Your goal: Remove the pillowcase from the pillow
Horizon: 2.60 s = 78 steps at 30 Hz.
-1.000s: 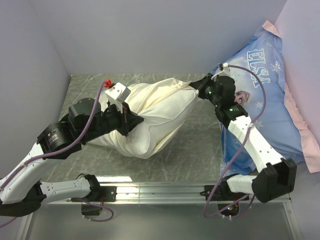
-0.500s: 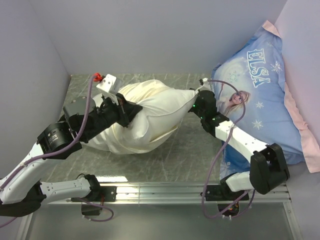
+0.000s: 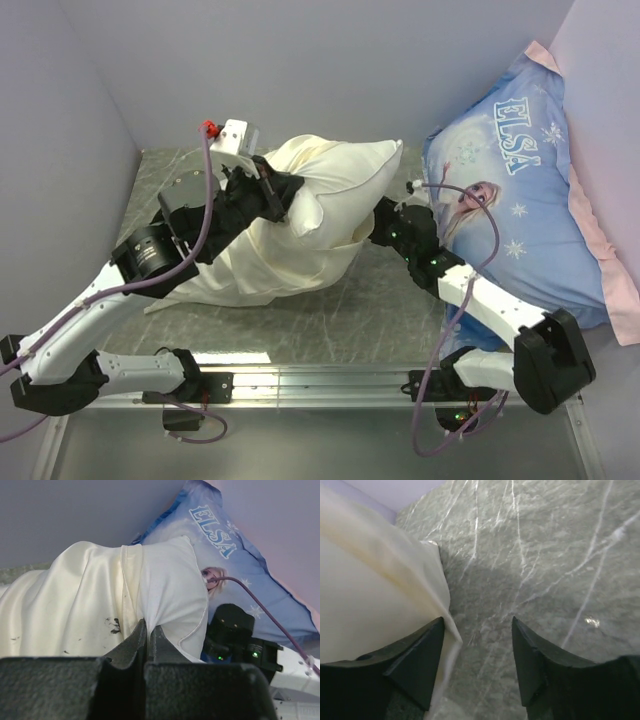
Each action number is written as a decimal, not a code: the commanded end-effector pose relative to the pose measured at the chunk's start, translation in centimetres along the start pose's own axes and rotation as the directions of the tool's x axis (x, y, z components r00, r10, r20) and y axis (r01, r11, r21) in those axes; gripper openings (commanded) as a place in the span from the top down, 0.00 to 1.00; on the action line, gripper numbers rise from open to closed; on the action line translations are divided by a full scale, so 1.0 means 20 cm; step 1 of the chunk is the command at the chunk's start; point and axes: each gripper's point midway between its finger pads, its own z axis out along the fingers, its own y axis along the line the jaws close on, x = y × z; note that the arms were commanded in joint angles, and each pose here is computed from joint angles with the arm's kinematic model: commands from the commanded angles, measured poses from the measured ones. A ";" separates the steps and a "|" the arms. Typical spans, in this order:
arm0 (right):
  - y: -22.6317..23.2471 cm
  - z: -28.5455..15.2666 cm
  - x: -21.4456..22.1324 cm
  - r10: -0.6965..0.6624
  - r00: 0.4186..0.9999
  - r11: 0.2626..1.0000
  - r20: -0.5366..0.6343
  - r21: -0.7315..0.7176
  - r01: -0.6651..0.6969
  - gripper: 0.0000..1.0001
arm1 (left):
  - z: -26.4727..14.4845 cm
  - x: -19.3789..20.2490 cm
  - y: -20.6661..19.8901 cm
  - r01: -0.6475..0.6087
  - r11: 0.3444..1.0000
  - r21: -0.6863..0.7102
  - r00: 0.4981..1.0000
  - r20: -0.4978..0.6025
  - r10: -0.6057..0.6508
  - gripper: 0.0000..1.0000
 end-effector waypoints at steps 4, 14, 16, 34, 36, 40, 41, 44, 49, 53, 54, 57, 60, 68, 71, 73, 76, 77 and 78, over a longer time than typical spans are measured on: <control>0.08 -0.24 -0.28 0.012 0.987 1.000 0.163 -0.001 -0.012 0.32 | 0.01 -0.48 -0.13 0.120 0.991 0.058 0.949 0.285 -0.132 1.00; 0.35 -0.58 -0.59 0.057 0.943 0.992 0.329 -0.129 -0.015 0.30 | 0.18 -0.65 -0.12 0.167 0.984 -0.062 0.916 0.380 -0.131 1.00; 0.40 -0.62 -0.61 0.055 0.939 0.989 0.339 -0.148 -0.004 0.30 | 0.25 -0.67 -0.15 0.162 0.984 -0.067 0.912 0.390 -0.124 1.00; 0.58 -0.82 -0.54 0.079 0.906 0.955 0.417 -0.293 0.052 0.26 | 0.44 -0.59 -0.12 0.186 0.971 -0.150 0.907 0.407 -0.110 1.00; 0.62 -0.82 -0.49 0.065 0.913 0.953 0.403 -0.296 0.063 0.26 | 0.46 -0.57 -0.11 0.187 0.968 -0.166 0.907 0.408 -0.105 1.00; 0.70 -0.78 -0.39 0.024 0.928 0.953 0.373 -0.290 0.092 0.26 | 0.49 -0.55 -0.10 0.196 0.964 -0.180 0.908 0.404 -0.109 1.00; 0.71 -0.79 -0.38 0.023 0.926 0.954 0.376 -0.286 0.092 0.26 | 0.50 -0.54 -0.10 0.197 0.964 -0.181 0.909 0.401 -0.110 1.00; 0.73 -0.80 -0.35 0.037 0.923 0.956 0.382 -0.282 0.078 0.26 | 0.51 -0.53 -0.10 0.202 0.961 -0.187 0.909 0.402 -0.112 1.00; 0.76 -0.75 -0.24 0.017 0.938 0.961 0.346 -0.264 0.080 0.26 | 0.53 -0.52 -0.11 0.214 0.961 -0.176 0.906 0.404 -0.127 1.00; 0.79 -0.67 -0.17 -0.014 0.945 0.968 0.327 -0.231 0.094 0.25 | 0.52 -0.51 -0.14 0.213 0.963 -0.166 0.906 0.402 -0.131 1.00; 0.80 -0.65 -0.15 -0.019 0.948 0.970 0.318 -0.223 0.095 0.29 | 0.52 -0.51 -0.14 0.212 0.963 -0.165 0.907 0.401 -0.131 1.00; 0.81 -0.59 -0.06 -0.040 0.958 0.973 0.285 -0.207 0.102 0.54 | 0.52 -0.52 -0.15 0.207 0.966 -0.157 0.907 0.400 -0.129 1.00; 0.82 -0.57 0.10 -0.105 0.966 0.970 0.235 -0.190 0.152 0.98 | 0.53 -0.53 -0.17 0.197 0.968 -0.153 0.909 0.399 -0.122 1.00; 0.77 -0.52 0.73 -0.320 0.948 0.932 0.002 -0.178 0.315 1.00 | 0.51 -0.58 -0.18 0.186 0.972 -0.144 0.902 0.418 -0.111 1.00; 0.66 -0.51 1.00 -0.350 0.927 0.926 -0.134 -0.198 0.321 1.00 | 0.50 -0.60 -0.18 0.182 0.972 -0.147 0.899 0.424 -0.104 1.00; 0.56 -0.49 1.17 -0.375 0.901 0.923 -0.216 -0.181 0.341 1.00 | 0.50 -0.61 -0.18 0.178 0.972 -0.152 0.899 0.426 -0.098 1.00; 0.45 -0.49 1.35 -0.398 0.861 0.917 -0.316 -0.169 0.362 1.00 | 0.49 -0.61 -0.17 0.178 0.972 -0.154 0.898 0.428 -0.097 1.00; 0.43 -0.48 1.38 -0.395 0.856 0.918 -0.332 -0.170 0.358 1.00 | 0.47 -0.63 -0.16 0.181 0.972 -0.151 0.895 0.436 -0.098 1.00; 0.43 -0.49 1.40 -0.384 0.856 0.923 -0.346 -0.174 0.344 1.00 | 0.48 -0.61 -0.16 0.178 0.972 -0.153 0.898 0.429 -0.097 1.00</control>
